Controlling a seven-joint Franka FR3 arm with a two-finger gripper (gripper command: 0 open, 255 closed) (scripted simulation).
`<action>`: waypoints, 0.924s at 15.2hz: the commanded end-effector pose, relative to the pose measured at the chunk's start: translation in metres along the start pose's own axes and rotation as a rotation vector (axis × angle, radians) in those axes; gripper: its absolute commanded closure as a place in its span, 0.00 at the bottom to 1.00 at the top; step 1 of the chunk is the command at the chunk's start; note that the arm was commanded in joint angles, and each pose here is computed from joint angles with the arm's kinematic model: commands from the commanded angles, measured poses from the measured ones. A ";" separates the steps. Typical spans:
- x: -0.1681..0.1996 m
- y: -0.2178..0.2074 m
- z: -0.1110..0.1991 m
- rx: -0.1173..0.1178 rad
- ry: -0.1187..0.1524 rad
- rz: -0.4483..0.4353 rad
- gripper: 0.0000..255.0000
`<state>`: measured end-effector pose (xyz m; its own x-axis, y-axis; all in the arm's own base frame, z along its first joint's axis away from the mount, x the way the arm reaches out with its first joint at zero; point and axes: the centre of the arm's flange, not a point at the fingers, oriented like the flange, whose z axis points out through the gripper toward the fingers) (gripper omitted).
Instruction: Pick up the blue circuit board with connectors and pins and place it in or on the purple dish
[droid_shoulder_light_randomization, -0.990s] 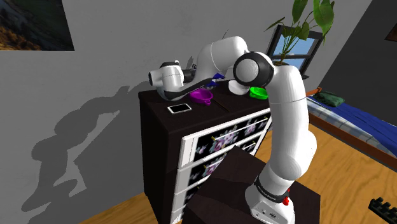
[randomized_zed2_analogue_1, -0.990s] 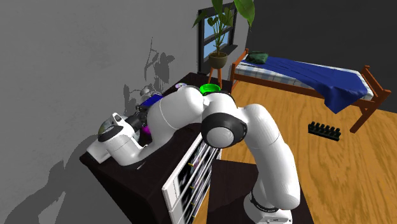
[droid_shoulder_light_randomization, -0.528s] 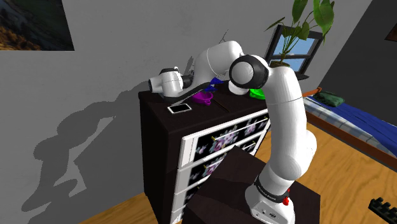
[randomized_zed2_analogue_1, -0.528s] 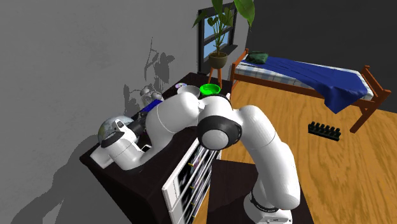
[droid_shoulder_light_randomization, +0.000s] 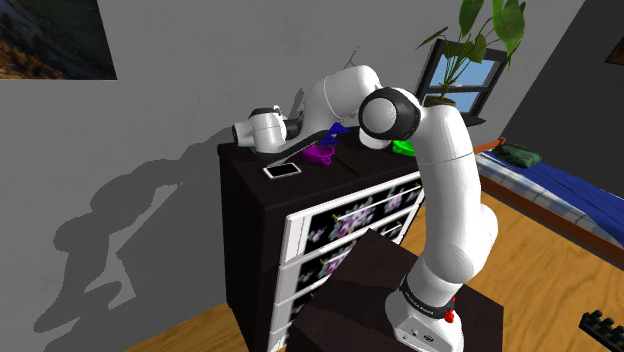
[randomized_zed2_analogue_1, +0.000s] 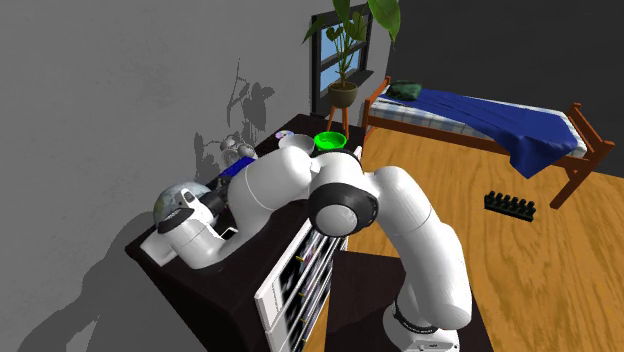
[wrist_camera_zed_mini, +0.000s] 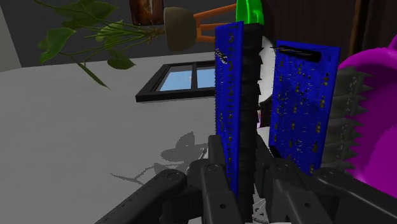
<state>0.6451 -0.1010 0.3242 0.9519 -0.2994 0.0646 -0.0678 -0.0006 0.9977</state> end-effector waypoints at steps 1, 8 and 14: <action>-0.004 -0.037 0.004 -0.002 0.002 -0.060 1.00; -0.005 -0.041 0.007 -0.002 0.002 -0.061 0.00; -0.004 -0.037 -0.009 -0.002 0.002 -0.060 0.00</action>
<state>0.6499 -0.0946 0.3248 0.9517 -0.2977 0.0756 -0.0793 -0.0004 0.9969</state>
